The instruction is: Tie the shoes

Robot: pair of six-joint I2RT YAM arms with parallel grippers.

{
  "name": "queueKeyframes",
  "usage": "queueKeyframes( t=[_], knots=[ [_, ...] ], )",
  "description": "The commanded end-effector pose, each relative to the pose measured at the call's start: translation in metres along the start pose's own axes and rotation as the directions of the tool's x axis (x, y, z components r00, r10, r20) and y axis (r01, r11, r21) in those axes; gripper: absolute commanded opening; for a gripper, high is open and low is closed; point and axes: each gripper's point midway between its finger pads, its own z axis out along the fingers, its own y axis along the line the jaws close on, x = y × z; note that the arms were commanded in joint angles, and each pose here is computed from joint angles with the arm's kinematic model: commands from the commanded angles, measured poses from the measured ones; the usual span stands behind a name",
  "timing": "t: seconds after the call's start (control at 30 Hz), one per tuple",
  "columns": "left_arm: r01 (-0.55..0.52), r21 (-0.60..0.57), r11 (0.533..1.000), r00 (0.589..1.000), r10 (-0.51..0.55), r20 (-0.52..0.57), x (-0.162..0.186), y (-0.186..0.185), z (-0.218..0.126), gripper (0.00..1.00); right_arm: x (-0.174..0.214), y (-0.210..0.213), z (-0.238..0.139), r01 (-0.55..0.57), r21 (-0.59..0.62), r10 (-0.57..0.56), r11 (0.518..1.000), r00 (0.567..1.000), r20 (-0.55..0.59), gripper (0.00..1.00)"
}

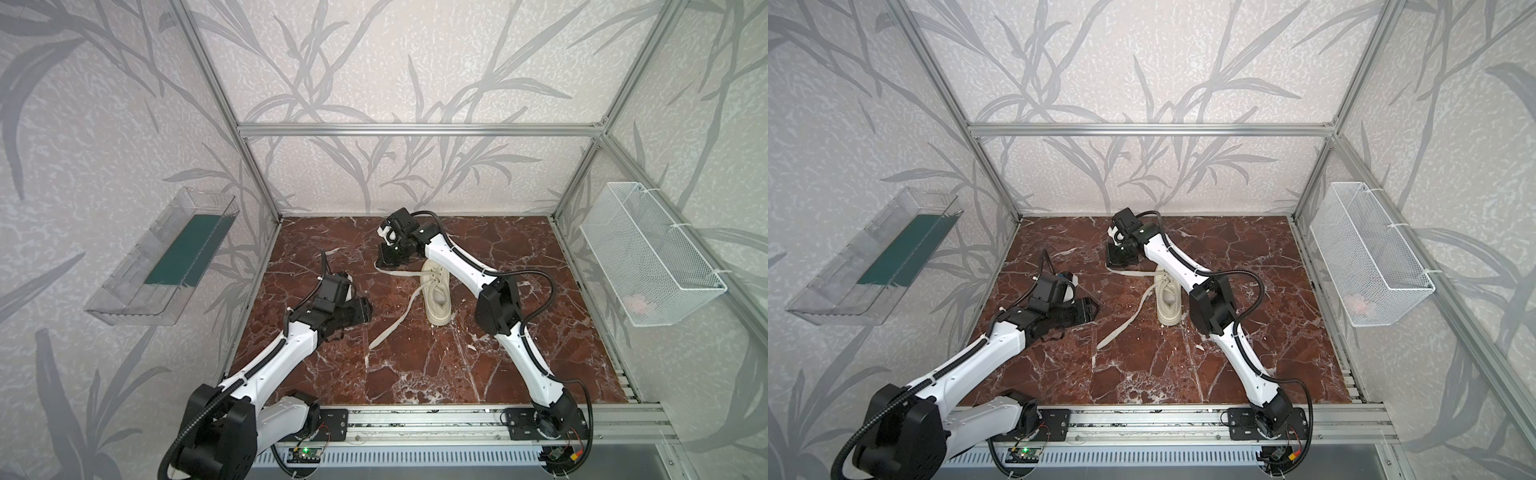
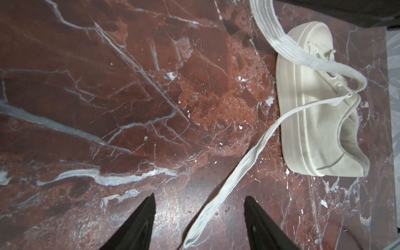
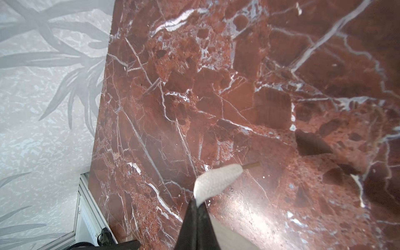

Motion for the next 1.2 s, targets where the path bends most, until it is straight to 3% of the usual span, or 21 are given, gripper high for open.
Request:
queueKeyframes(
  t=[0.0,0.07,0.27,0.4,0.6,0.9,1.17],
  knots=[
    [-0.011,-0.011,1.0,0.999,0.01,-0.038,0.015,0.003,0.001,0.67,0.009,0.005,0.003,-0.03,-0.022,0.029,0.999,0.999,-0.046,0.01],
    [-0.016,-0.014,1.0,0.999,0.015,-0.047,0.019,0.003,0.003,0.67,0.012,0.004,0.006,-0.037,-0.021,0.035,0.999,0.998,-0.058,0.05],
    [-0.07,-0.033,0.997,0.993,0.066,-0.094,0.037,0.001,0.011,0.67,0.01,0.014,-0.008,-0.014,-0.043,0.011,0.999,0.999,-0.047,0.44],
    [-0.11,-0.061,0.992,0.987,0.102,-0.125,0.047,0.001,0.015,0.67,-0.001,0.029,-0.037,0.028,-0.05,-0.027,0.998,1.0,0.012,0.54],
    [-0.158,-0.082,0.984,0.978,0.145,-0.151,0.057,-0.002,0.023,0.67,-0.011,0.025,-0.087,0.036,-0.035,-0.033,0.999,0.996,0.079,0.56],
    [-0.233,-0.104,0.967,0.953,0.206,-0.223,0.069,-0.01,0.036,0.66,-0.013,-0.032,-0.169,-0.043,-0.016,0.045,0.999,0.976,0.211,0.56],
    [-0.293,-0.189,0.937,0.935,0.239,-0.262,0.078,-0.004,0.039,0.51,0.002,-0.06,-0.201,-0.072,0.011,0.067,0.997,0.965,0.252,0.56]
  ],
)
